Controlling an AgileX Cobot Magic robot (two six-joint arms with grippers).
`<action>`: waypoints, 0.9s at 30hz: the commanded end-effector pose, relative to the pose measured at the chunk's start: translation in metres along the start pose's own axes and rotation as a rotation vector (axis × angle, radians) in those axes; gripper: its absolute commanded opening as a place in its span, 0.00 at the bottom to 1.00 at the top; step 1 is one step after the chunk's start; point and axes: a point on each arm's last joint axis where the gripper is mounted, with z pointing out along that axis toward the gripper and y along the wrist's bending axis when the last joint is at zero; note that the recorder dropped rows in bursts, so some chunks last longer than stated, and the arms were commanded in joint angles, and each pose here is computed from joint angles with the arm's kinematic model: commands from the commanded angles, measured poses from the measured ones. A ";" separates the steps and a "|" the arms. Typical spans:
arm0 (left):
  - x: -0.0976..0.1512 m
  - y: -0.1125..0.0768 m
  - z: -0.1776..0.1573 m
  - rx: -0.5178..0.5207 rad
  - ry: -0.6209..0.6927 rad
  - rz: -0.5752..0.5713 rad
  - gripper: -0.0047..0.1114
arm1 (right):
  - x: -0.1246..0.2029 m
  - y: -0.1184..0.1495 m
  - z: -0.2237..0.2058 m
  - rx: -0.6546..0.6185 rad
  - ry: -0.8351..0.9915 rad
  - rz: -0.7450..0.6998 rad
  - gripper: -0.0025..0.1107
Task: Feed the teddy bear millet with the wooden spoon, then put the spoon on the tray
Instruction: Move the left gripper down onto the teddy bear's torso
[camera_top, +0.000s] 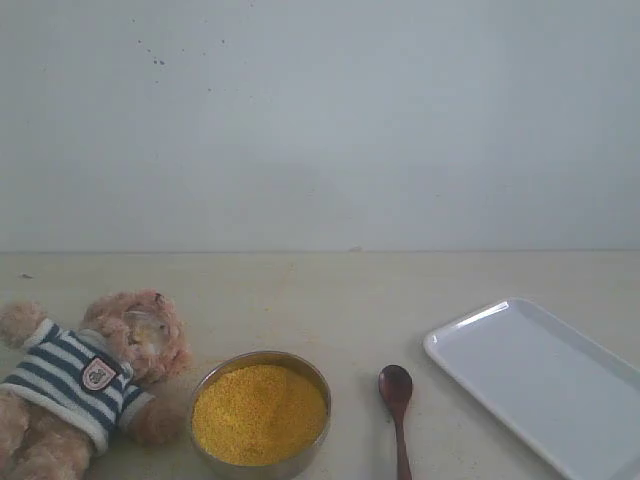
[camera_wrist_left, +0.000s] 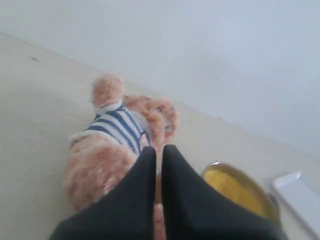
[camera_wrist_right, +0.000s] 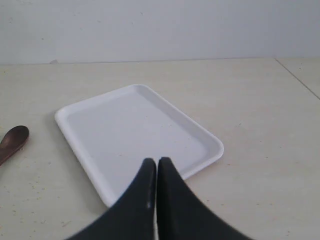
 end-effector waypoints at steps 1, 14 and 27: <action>-0.007 -0.003 0.000 0.041 -0.079 -0.207 0.07 | -0.002 0.000 0.000 0.001 -0.017 -0.001 0.02; -0.075 0.011 -0.041 -0.033 -0.997 -0.207 0.07 | -0.002 0.000 0.000 0.001 -0.017 -0.001 0.02; -0.097 -0.016 0.074 -0.116 -0.273 0.135 0.07 | -0.003 0.000 0.000 -0.003 -0.029 0.019 0.02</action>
